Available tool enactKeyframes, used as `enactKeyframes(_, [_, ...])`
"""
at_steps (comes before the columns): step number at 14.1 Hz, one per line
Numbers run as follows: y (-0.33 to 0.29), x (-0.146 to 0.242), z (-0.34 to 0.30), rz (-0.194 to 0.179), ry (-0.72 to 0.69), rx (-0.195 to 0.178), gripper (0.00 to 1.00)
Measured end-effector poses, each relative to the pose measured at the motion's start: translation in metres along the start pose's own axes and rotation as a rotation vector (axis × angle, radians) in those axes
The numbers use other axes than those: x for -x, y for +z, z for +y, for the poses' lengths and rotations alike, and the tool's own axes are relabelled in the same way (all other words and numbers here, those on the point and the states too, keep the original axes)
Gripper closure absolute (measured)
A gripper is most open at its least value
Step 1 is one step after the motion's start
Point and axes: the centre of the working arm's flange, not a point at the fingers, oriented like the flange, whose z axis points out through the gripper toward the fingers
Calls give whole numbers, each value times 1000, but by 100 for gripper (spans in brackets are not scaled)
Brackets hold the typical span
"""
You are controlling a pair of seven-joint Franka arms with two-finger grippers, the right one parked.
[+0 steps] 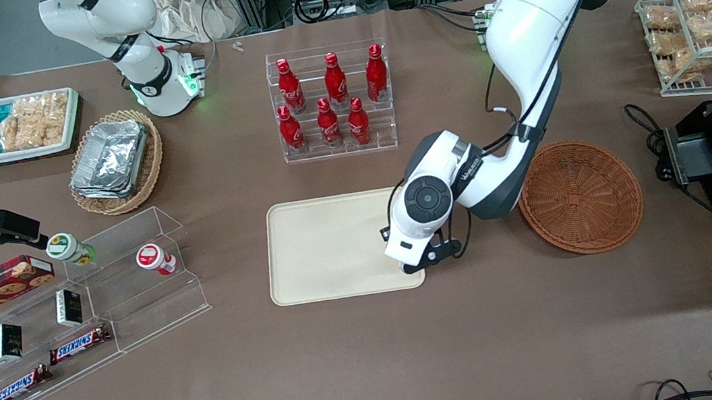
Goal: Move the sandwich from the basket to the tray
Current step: 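Lift the sandwich and carry it over the cream tray, then lower the sandwich onto the tray and open the left gripper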
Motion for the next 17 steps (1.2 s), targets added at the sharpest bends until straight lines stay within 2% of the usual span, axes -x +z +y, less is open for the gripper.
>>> enactKeyframes(1, [10, 1, 2, -2, 10, -6, 79])
enactKeyframes(5, [53, 10, 17, 27, 56, -18, 79])
enactKeyframes(7, [52, 12, 21, 37, 62, -15, 79])
enactKeyframes(9, [51, 11, 21, 39, 62, -15, 66])
enactKeyframes(15, [34, 4, 22, 62, 55, 7, 6])
enactKeyframes(16, [24, 2, 21, 70, 50, 12, 0])
enactKeyframes(17, [13, -1, 19, 77, 46, 13, 0])
